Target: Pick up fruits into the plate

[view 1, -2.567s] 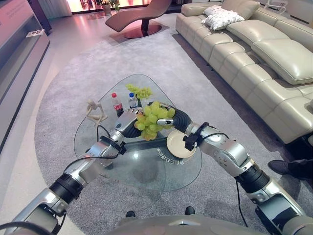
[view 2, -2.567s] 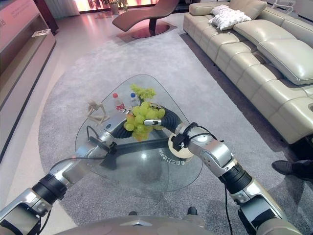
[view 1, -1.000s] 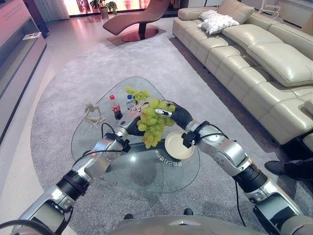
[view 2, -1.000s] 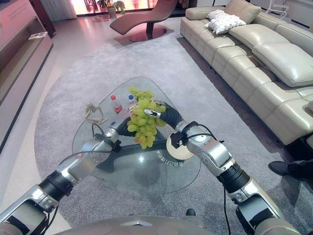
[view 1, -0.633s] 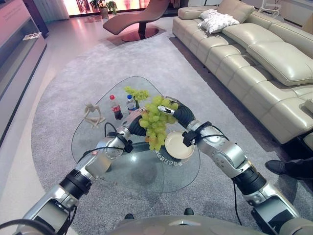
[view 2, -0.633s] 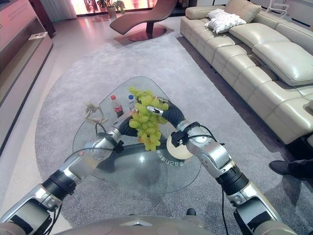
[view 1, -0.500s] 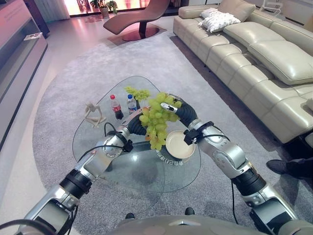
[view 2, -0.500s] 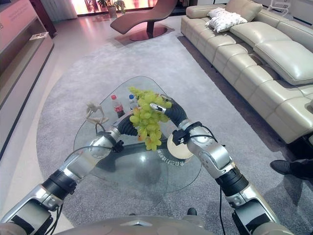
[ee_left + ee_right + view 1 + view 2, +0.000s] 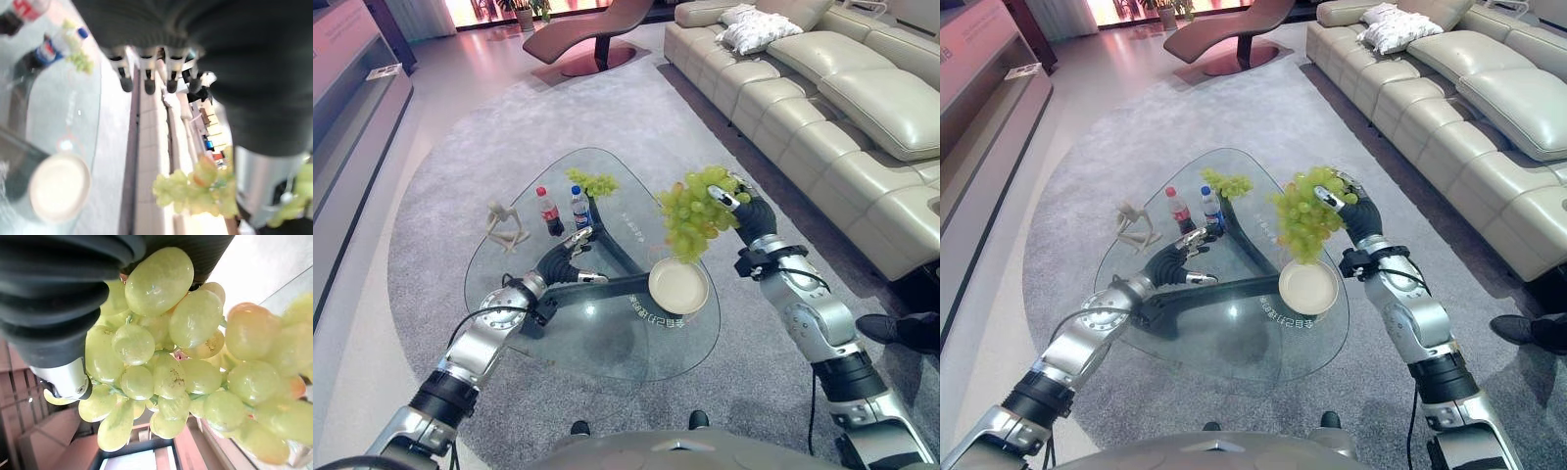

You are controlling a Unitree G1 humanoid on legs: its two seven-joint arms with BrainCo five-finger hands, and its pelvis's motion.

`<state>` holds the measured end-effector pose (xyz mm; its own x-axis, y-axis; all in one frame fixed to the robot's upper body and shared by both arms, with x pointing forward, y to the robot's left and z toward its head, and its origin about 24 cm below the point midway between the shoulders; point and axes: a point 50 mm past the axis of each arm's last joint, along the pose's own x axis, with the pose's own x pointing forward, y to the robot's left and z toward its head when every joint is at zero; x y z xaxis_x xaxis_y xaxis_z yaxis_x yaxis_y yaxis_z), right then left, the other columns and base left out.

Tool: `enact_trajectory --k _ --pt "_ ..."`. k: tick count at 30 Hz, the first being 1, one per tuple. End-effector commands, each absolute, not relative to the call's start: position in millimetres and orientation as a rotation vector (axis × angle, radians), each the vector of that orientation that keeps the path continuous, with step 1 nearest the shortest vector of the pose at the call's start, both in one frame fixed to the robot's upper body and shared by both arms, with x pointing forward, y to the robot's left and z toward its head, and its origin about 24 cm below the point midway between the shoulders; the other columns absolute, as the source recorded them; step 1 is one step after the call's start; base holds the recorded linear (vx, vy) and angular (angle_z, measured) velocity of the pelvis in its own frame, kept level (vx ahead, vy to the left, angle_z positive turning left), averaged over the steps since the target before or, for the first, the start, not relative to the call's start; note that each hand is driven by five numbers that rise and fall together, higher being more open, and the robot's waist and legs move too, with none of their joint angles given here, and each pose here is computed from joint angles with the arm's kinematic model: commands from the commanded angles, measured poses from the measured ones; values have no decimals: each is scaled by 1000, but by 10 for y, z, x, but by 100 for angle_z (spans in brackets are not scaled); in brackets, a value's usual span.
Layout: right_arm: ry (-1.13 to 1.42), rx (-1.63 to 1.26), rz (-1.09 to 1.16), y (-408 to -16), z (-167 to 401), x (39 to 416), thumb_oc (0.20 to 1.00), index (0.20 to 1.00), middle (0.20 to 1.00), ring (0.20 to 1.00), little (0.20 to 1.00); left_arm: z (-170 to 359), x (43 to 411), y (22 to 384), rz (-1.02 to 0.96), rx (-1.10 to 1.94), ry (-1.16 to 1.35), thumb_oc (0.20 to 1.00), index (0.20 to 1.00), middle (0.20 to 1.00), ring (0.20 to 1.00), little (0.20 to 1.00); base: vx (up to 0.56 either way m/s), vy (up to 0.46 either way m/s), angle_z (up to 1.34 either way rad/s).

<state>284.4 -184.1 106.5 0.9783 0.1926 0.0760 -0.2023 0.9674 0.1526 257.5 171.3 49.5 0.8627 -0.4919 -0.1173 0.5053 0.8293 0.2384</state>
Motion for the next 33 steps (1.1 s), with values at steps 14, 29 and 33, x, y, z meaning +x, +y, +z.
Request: enact_trajectory --k 14,29,33 --pt "-170 136 64 -2196 1184 3006 200 200 200 200 200 -49 2494 2093 -305 230 255 1000 1000 1000 1000 1000 -43 -4 3" --pt "-286 -20 -173 -2530 1462 3394 200 200 200 200 200 -993 1869 2525 -34 297 678 1000 1000 1000 1000 1000 -88 8 11" --pt "-317 -55 -213 -2631 1613 3466 200 200 200 200 200 -1016 1852 2571 20 310 686 1000 1000 1000 1000 1000 -36 5 6"
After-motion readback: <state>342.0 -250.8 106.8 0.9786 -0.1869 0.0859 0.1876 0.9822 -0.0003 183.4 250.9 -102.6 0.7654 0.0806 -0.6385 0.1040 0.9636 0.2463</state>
